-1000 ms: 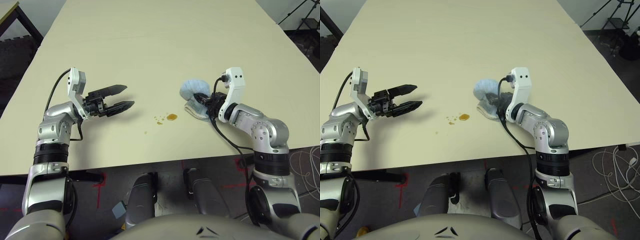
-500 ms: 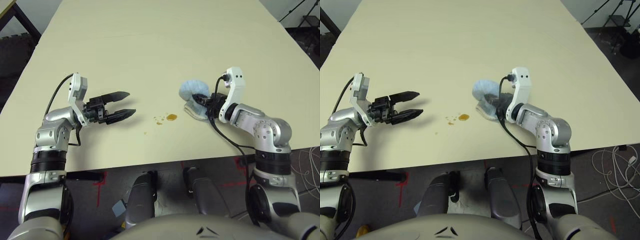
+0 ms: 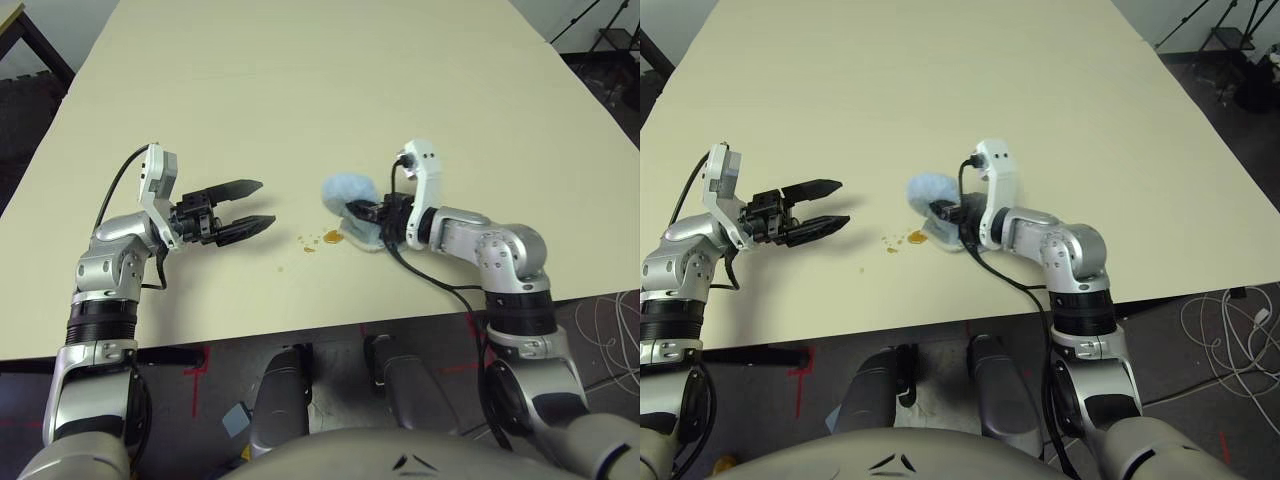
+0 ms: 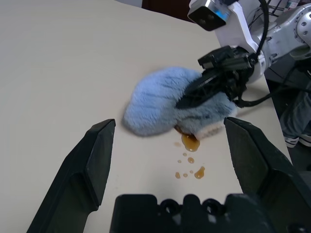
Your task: Wipe the water off the table with a rag.
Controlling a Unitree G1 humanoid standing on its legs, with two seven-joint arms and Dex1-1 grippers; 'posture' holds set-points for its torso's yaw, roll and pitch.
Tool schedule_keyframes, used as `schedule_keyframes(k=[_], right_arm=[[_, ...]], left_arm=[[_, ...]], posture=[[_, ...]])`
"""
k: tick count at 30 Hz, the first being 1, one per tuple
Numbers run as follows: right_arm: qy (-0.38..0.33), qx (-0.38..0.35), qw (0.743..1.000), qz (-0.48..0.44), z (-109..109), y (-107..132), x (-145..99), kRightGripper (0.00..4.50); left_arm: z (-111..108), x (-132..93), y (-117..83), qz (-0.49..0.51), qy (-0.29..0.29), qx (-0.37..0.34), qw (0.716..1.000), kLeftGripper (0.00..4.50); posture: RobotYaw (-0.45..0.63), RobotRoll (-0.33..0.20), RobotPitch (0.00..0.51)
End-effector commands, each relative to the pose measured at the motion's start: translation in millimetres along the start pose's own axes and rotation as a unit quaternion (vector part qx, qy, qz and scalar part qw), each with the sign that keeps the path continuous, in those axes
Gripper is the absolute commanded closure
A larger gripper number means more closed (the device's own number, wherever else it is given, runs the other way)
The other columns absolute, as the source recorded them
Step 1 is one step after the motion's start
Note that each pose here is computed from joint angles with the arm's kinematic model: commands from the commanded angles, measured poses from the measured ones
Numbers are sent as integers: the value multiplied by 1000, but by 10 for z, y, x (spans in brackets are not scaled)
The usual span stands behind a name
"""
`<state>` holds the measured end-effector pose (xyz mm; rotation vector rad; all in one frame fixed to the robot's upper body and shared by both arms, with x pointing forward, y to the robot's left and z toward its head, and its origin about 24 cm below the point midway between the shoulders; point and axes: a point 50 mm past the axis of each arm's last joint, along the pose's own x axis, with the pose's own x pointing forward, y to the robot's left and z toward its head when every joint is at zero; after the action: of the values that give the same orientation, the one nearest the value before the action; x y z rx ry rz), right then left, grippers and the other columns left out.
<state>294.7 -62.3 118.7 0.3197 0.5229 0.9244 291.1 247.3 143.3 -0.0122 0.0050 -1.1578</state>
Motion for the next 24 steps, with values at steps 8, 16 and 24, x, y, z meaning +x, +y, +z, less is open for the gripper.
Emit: schedule_keyframes(k=[8, 16, 24], right_arm=[[111, -10, 990, 81, -356, 297, 409, 4431], [148, -30, 980, 125, -448, 438, 533, 4431], [124, -25, 989, 73, -388, 186, 444, 4431]], left_arm=[[48, -70, 62, 28, -20, -1, 999, 0], [52, -62, 67, 31, -25, 1, 999, 0], [45, -55, 67, 31, -24, 0, 999, 0]], posture=[[-151, 0, 200], [-141, 0, 197], [-143, 0, 196]])
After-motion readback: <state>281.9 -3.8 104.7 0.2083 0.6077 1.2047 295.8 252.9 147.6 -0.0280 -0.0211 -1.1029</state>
